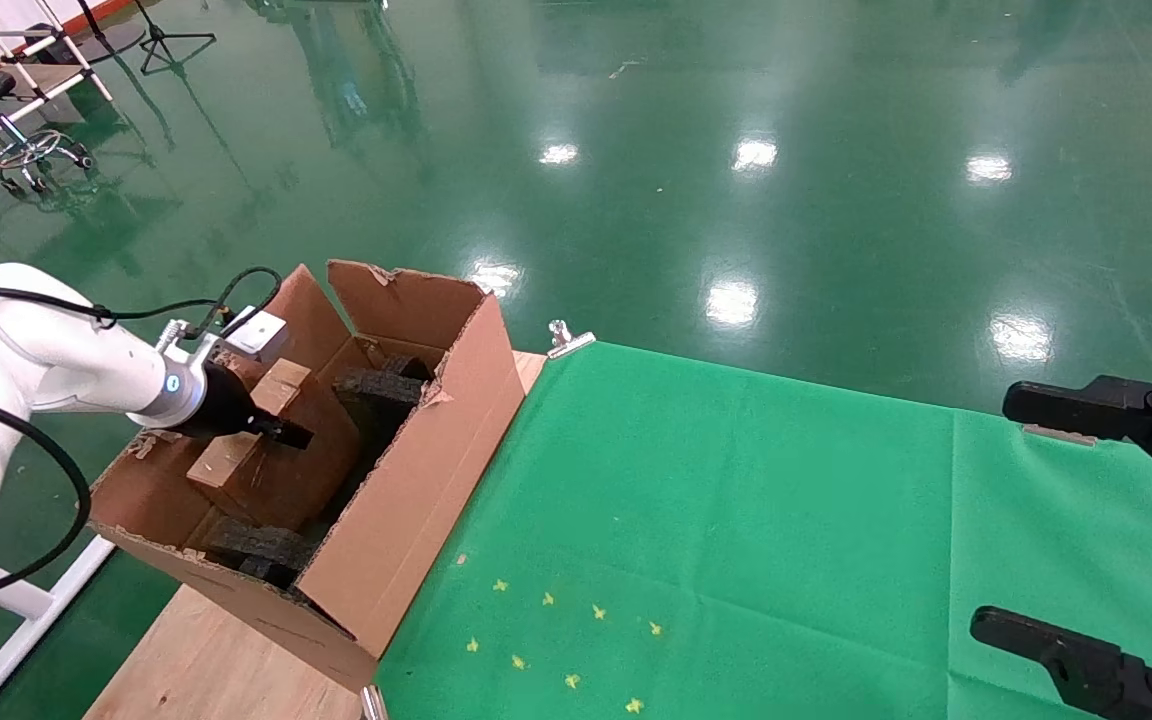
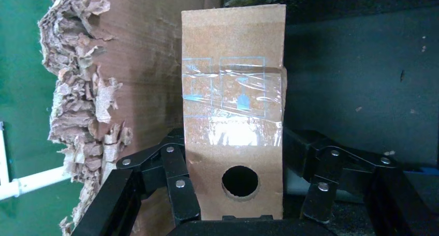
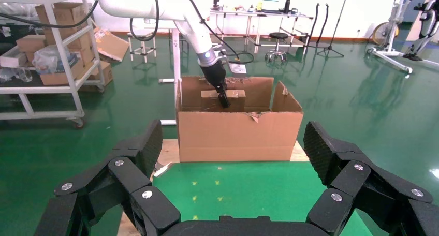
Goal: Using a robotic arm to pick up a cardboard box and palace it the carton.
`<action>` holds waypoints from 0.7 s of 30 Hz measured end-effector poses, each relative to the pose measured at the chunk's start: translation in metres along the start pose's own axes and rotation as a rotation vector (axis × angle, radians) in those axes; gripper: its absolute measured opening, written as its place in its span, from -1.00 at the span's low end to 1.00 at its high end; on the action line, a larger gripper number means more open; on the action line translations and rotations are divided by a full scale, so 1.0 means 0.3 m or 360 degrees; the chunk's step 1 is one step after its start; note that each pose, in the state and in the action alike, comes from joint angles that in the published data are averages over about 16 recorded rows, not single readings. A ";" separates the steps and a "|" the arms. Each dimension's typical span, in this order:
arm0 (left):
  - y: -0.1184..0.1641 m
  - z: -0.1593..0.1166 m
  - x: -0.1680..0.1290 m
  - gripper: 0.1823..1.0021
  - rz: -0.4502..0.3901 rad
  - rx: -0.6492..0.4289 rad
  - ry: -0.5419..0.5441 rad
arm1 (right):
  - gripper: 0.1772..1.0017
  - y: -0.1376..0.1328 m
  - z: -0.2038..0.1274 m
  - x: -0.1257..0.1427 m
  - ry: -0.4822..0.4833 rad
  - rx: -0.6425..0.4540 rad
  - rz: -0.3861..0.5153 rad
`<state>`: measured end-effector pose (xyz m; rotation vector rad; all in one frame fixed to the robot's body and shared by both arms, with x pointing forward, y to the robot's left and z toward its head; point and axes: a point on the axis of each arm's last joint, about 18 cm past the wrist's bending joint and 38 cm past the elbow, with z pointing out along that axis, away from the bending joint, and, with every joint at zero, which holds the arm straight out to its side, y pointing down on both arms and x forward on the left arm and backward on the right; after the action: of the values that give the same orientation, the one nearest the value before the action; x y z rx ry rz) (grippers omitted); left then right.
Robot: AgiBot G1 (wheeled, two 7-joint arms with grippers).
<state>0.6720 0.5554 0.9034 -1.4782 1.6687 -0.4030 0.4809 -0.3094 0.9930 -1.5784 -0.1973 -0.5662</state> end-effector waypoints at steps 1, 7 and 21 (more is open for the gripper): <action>-0.002 -0.001 -0.001 -0.58 0.0000 0.0002 -0.0001 | 1.00 0.000 0.000 0.000 0.0000 0.0000 0.0000; -0.021 -0.012 -0.008 -0.44 -0.0003 0.0026 -0.0004 | 1.00 0.000 0.000 0.000 0.0000 0.0000 0.0000; -0.151 -0.129 -0.061 0.20 -0.0050 0.0237 0.0085 | 1.00 0.000 0.000 0.000 0.0000 0.0000 0.0000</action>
<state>0.6712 0.5501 0.9654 -1.3955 1.6217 -0.5759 0.4809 -0.3094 0.9930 -1.5784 -0.1972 -0.5662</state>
